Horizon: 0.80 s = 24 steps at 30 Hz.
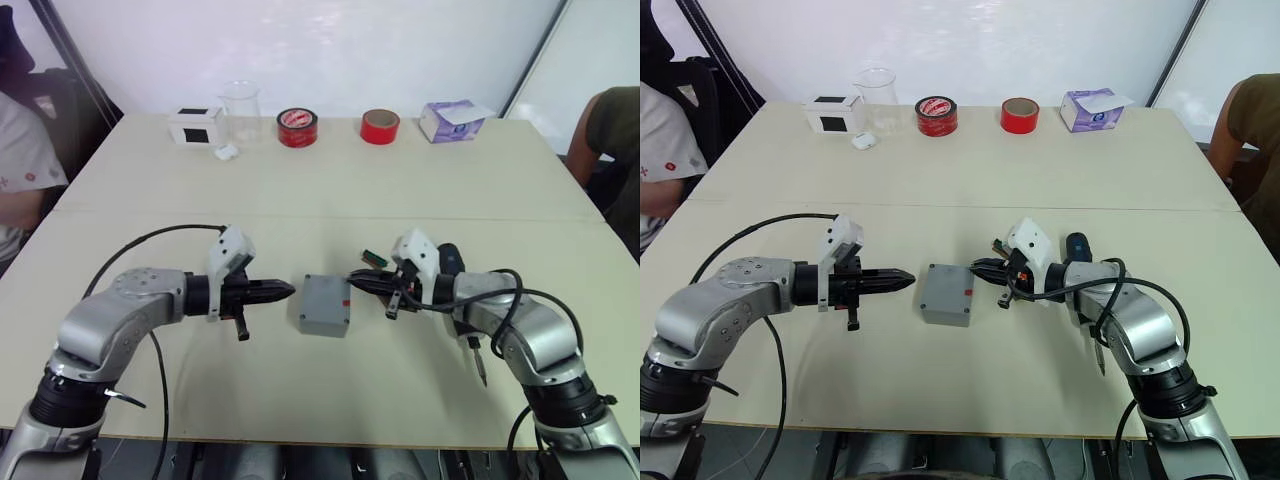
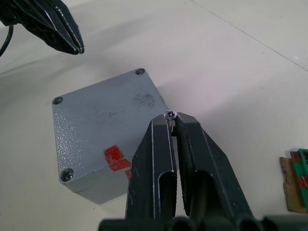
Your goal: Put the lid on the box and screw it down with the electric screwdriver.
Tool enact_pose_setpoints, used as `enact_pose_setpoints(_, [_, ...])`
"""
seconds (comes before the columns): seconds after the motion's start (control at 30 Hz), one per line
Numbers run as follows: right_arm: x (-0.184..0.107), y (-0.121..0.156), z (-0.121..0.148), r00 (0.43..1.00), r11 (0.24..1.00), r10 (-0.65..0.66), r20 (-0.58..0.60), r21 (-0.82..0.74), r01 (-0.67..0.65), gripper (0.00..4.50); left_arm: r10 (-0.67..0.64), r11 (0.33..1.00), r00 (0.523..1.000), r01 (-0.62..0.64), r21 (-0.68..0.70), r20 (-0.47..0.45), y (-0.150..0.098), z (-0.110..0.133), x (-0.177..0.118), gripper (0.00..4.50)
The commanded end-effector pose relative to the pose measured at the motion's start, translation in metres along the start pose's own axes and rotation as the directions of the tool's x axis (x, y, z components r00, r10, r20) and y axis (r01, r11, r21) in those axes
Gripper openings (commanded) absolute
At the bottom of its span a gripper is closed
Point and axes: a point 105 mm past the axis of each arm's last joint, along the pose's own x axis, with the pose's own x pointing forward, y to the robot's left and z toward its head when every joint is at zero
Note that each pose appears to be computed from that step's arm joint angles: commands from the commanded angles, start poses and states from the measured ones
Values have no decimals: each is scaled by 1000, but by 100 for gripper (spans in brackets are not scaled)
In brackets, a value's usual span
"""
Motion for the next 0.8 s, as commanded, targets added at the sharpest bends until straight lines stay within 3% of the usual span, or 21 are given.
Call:
enact_pose_setpoints(0.03, [2, 2, 4, 1000, 1000, 18, 7, -19, -17, 8, -11, 1000, 1000, 10, 30, 22, -4, 7, 0, 0])
enact_pose_setpoints(0.8, [7, -4, -4, 999, 1000, 16, -30, 10, -16, 8, 6, 1000, 1000, -7, 28, 23, 1, 5, -1, 0])
